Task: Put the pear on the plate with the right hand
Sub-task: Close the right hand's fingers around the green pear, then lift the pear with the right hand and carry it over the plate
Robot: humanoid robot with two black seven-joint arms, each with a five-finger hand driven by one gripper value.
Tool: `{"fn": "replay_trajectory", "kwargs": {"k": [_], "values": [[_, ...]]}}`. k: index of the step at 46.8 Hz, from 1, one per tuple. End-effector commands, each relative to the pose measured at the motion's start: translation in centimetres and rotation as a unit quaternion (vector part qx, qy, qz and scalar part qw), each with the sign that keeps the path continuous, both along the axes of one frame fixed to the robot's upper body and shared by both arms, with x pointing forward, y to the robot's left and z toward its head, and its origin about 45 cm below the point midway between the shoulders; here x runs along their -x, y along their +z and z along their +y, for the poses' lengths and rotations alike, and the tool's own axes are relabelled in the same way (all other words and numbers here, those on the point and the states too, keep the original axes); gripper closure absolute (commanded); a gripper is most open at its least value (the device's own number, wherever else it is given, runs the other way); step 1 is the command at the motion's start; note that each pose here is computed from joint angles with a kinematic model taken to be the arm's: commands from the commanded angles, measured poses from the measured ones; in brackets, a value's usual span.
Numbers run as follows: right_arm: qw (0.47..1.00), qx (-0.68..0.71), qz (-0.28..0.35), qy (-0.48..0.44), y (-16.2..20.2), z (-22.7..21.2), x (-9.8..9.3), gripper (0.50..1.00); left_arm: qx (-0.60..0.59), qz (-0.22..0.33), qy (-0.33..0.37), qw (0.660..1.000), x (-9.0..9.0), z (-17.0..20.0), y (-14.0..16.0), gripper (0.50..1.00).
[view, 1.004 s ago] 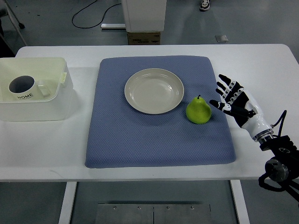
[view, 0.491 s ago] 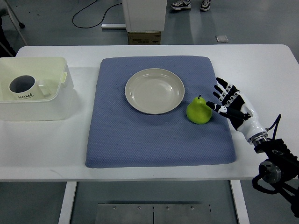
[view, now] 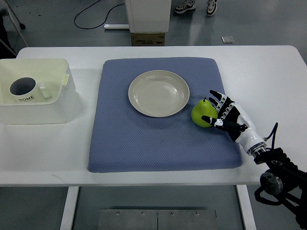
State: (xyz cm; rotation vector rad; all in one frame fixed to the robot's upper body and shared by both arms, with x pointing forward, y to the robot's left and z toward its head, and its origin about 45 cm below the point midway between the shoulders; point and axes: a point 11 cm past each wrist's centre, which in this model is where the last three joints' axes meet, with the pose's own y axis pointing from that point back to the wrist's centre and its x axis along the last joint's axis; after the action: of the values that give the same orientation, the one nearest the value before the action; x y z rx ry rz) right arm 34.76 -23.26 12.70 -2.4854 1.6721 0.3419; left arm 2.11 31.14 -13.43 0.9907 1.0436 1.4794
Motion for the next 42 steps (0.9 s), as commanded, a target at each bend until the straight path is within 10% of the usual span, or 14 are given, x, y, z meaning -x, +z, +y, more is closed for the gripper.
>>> {"fn": "replay_trajectory", "kwargs": {"k": [1, 16, 26, 42], "values": [[1.000, 0.008, 0.005, -0.001, -0.6, 0.1, 0.2, 0.500, 0.000, 0.000, 0.000, 1.000, 0.0, 0.0, 0.0, 0.500], [0.998, 0.048, 0.035, 0.005, -3.5, -0.2, 1.1, 0.550, 0.000, 0.000, 0.000, 1.000, 0.0, 0.0, 0.0, 0.500], [0.998, 0.059, 0.034, 0.017, -3.5, -0.1, 1.1, 1.000, 0.000, -0.001, 0.000, 1.000, 0.0, 0.0, 0.0, 0.500], [0.998, 0.055, -0.005, 0.021, -0.4, 0.4, -1.5, 1.000, 0.000, -0.001, 0.000, 1.000, 0.0, 0.0, 0.0, 0.500]]}}
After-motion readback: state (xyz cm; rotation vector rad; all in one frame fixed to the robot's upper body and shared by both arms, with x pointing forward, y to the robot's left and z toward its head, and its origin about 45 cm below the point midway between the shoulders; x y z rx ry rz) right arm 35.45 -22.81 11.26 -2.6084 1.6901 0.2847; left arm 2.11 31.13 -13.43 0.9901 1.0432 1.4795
